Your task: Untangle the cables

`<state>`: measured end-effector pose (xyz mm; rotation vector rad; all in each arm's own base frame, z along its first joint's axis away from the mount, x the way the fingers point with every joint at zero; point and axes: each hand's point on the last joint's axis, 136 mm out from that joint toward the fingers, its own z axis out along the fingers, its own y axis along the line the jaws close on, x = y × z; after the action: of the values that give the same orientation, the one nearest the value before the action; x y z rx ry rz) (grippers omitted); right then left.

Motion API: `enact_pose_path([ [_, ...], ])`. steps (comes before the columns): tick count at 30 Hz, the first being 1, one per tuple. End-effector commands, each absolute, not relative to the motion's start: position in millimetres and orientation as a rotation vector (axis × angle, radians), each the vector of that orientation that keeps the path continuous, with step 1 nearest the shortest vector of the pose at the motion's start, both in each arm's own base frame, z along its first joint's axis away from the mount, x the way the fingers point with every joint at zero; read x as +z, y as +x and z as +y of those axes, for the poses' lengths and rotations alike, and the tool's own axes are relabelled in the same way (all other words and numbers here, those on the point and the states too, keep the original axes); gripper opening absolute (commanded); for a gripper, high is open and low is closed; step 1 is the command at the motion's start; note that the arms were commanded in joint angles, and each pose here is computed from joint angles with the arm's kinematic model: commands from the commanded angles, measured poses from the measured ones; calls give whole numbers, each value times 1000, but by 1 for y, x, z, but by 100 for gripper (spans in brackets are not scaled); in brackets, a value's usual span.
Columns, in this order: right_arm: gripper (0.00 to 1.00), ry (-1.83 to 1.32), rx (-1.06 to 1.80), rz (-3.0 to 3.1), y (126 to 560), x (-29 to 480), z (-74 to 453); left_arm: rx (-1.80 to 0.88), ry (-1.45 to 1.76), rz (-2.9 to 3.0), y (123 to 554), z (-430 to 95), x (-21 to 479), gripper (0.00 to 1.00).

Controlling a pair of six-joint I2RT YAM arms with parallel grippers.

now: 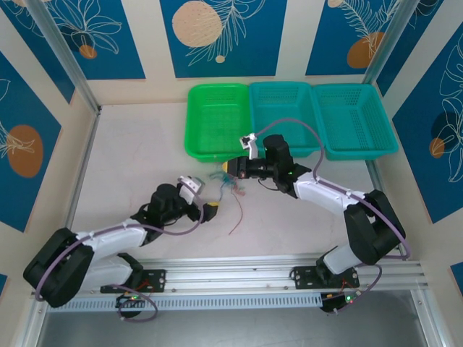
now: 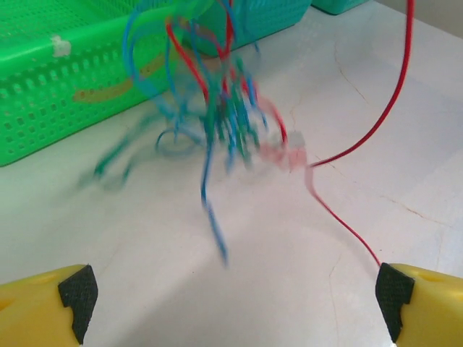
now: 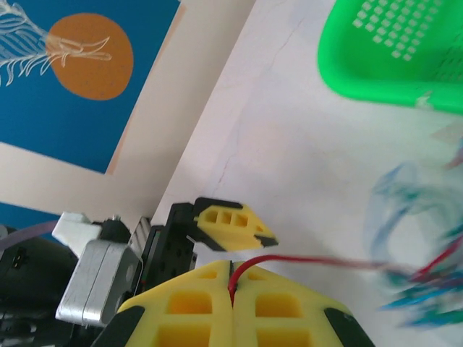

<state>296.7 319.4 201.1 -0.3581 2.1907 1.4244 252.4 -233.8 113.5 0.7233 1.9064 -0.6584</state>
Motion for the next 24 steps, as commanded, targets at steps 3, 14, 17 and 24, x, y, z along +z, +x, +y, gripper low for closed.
enact_pose_path([
  [3, 0, -544, 1559, 2143, 262, 231, 348, -723, 642, 1790, 248, -233, 148, 91],
  [14, 0, -628, 1631, 2145, 251, 230, 360, -1028, -37, 1916, 286, -199, 163, 43],
  [17, 0, -688, 1629, 2181, 243, 217, 366, -997, -85, 1959, 284, -190, 156, 35],
  [24, 0, -778, 1649, 2293, 224, 165, 373, -945, -234, 2068, 275, -164, 126, 22],
])
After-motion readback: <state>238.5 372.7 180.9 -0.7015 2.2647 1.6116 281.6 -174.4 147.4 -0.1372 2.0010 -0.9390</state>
